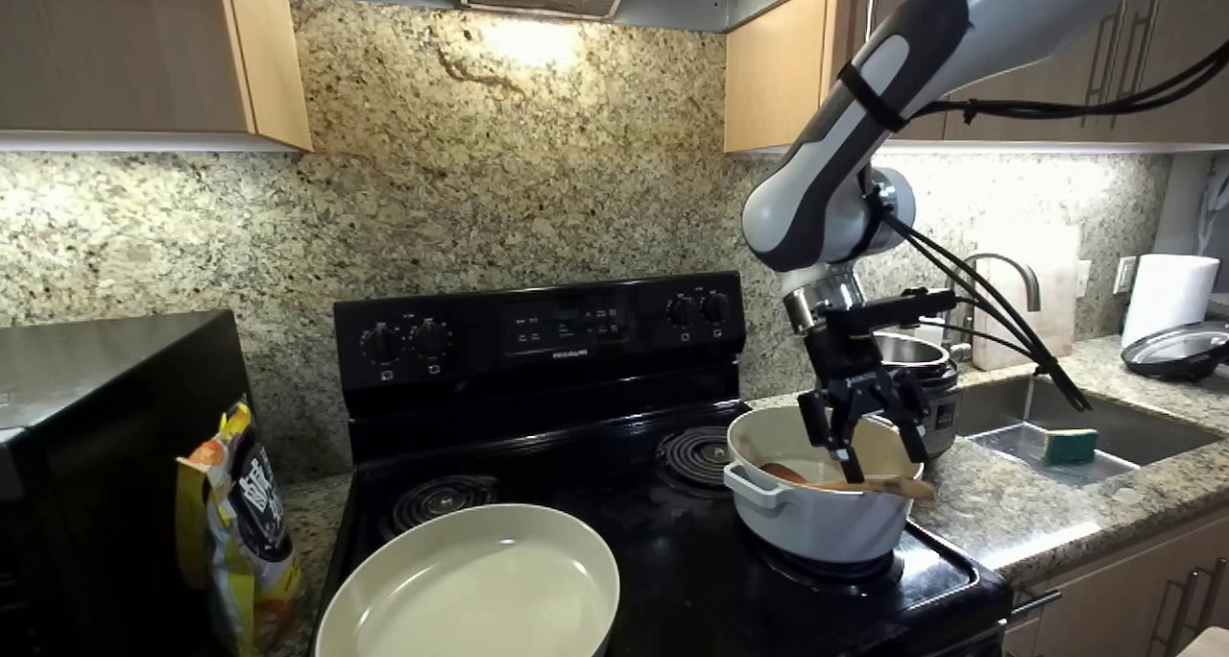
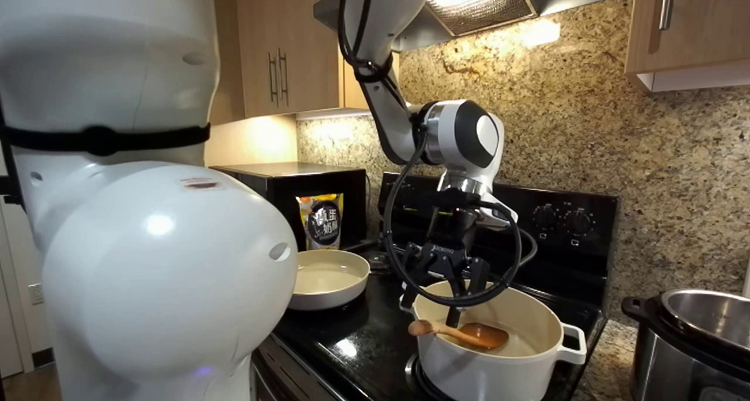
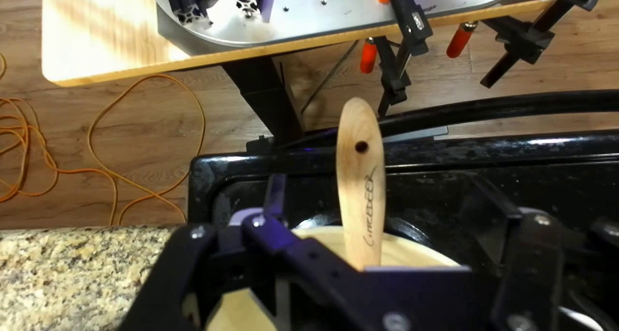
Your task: Pick up the cooking stick and stir in the pot
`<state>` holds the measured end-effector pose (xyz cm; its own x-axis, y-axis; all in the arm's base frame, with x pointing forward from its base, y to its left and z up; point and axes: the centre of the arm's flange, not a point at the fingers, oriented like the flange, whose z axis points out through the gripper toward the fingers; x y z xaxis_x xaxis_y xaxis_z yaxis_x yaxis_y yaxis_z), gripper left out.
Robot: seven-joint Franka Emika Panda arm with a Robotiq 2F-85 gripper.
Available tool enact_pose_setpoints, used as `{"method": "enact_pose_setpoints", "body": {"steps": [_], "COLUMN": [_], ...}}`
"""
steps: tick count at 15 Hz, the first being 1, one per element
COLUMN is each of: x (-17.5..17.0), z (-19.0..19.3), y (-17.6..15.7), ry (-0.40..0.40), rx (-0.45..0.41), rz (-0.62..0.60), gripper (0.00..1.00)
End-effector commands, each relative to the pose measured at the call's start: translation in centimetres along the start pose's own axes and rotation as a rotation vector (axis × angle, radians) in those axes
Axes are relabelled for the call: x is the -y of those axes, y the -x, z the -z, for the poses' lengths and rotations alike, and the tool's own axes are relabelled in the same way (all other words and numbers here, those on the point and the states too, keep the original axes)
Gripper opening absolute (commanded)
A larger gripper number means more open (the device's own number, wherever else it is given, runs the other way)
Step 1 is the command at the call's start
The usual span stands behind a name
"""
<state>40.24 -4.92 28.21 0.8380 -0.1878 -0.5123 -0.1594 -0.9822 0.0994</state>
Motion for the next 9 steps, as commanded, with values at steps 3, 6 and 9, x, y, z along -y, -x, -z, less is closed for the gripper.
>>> {"method": "enact_pose_setpoints", "body": {"steps": [3, 6, 9], "x": [-0.3, -0.2, 0.2], "z": [2.3, 3.2, 4.0], "y": [6.7, 9.7, 11.4], "ry": [-0.069, -0.084, -0.056], "rx": [-0.203, -0.295, -0.332], "rz": [0.004, 0.018, 0.03], "gripper": [1.0, 1.0, 1.0]}}
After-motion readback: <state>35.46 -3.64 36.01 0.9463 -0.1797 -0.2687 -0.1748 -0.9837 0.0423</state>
